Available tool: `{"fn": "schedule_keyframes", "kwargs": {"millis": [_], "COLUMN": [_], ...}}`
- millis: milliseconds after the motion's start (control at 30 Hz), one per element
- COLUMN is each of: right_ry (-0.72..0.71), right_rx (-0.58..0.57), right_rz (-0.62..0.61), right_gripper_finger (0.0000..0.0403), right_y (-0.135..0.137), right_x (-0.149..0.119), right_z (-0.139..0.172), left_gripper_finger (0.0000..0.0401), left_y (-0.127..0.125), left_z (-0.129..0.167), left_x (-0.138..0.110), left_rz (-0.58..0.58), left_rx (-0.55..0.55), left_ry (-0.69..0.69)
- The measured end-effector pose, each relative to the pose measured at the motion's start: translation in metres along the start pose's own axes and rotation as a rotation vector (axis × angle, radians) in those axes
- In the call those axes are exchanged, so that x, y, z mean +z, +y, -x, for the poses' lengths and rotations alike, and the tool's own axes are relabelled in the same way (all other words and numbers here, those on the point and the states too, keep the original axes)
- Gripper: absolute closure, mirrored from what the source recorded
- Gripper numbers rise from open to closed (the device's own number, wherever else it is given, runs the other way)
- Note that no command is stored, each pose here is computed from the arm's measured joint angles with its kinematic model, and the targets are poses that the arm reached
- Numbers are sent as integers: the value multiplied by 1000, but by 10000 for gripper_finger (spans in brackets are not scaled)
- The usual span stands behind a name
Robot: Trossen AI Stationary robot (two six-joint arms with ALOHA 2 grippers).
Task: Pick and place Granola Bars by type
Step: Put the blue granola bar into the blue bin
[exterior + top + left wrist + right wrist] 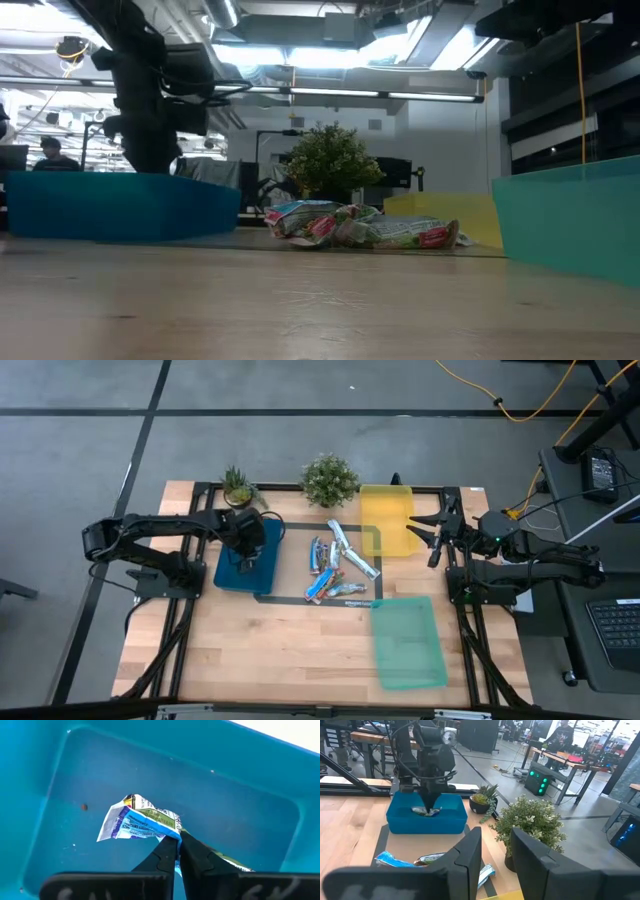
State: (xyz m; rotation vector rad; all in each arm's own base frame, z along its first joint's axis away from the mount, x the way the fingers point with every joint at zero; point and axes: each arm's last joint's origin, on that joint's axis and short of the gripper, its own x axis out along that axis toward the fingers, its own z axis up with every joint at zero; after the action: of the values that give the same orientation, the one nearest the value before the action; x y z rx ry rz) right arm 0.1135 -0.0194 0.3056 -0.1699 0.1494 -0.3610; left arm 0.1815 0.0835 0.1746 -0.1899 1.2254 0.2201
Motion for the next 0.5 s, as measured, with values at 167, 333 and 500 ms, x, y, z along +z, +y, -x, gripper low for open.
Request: {"fn": "schedule_keyframes", "kwargs": {"millis": [167, 333, 500], "right_ry": [0, 0, 0], "right_rx": [-1, -1, -1], "right_rz": [0, 0, 0], "right_gripper_finger": [295, 295, 295], "right_y": [0, 0, 0], "right_x": [0, 0, 0], "right_z": [0, 0, 0], "left_gripper_finger": [387, 386, 364], "left_y": [0, 0, 3], "left_z": [-2, -3, -3], "left_x": [-2, -2, -1], "left_rz": [13, 20, 69], "left_rx": [8, 11, 98], "left_ry": [-3, -3, -5]}}
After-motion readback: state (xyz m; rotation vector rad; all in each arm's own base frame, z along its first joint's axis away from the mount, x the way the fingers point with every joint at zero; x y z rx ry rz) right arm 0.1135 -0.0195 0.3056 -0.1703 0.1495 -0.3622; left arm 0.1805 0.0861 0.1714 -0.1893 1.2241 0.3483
